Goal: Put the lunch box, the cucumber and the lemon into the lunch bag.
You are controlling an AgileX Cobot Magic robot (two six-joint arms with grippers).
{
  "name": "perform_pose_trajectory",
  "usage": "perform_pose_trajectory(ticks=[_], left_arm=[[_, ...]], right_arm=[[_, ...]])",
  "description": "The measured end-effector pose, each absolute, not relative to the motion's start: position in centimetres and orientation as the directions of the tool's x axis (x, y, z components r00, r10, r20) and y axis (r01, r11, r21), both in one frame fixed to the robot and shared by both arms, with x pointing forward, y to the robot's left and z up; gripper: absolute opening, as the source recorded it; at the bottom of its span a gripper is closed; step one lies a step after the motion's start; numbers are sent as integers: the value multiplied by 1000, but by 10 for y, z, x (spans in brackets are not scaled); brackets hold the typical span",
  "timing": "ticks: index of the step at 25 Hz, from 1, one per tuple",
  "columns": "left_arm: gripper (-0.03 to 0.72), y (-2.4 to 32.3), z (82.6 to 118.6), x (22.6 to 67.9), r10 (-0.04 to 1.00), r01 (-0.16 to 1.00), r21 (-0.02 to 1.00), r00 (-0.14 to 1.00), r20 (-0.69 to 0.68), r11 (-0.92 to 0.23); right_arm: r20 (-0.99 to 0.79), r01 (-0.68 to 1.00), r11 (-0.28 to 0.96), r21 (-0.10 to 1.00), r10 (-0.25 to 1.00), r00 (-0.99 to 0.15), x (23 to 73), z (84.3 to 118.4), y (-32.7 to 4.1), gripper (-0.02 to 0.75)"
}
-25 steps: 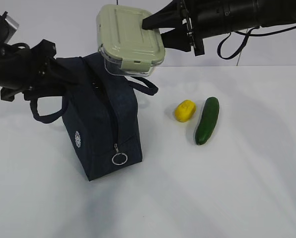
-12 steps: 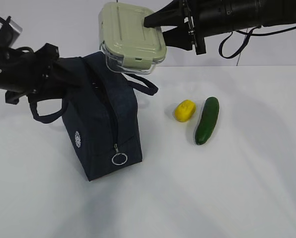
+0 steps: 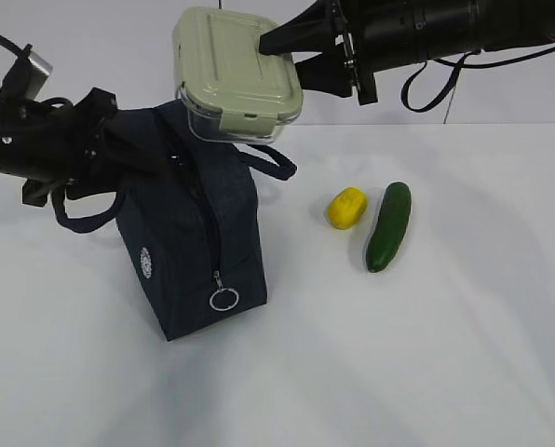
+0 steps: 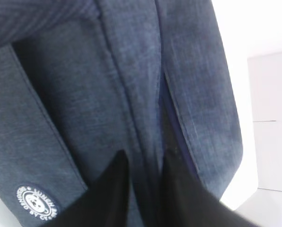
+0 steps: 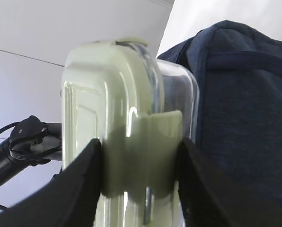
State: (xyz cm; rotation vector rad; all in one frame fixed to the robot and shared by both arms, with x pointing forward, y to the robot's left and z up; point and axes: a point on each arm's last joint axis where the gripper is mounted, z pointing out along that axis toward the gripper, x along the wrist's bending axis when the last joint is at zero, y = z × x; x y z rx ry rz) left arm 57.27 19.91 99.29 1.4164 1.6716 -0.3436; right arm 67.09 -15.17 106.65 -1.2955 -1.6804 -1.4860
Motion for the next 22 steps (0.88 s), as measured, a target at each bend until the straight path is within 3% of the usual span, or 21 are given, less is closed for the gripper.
perform_pose_trajectory(ticks=[3,5,16,22], left_arm=[[34,198,993,572,641,901,315,55,-766,299],[-1,197,994,570,633,907,307,60,-772,289],[-9,195,996,570,604,910,288,53,-795,300],[-9,194,997,569,589,915,276,54,-806,294]], right_arm=[[869,901,-66,428,302,-391,670,1066,-150,351],[864,900,-50,434,308,-399,669,1065,-147,351],[844,893,10,450,321,-429,662,1062,-133,351],[845,911,53,408,355,-399,668,1034,-129,351]])
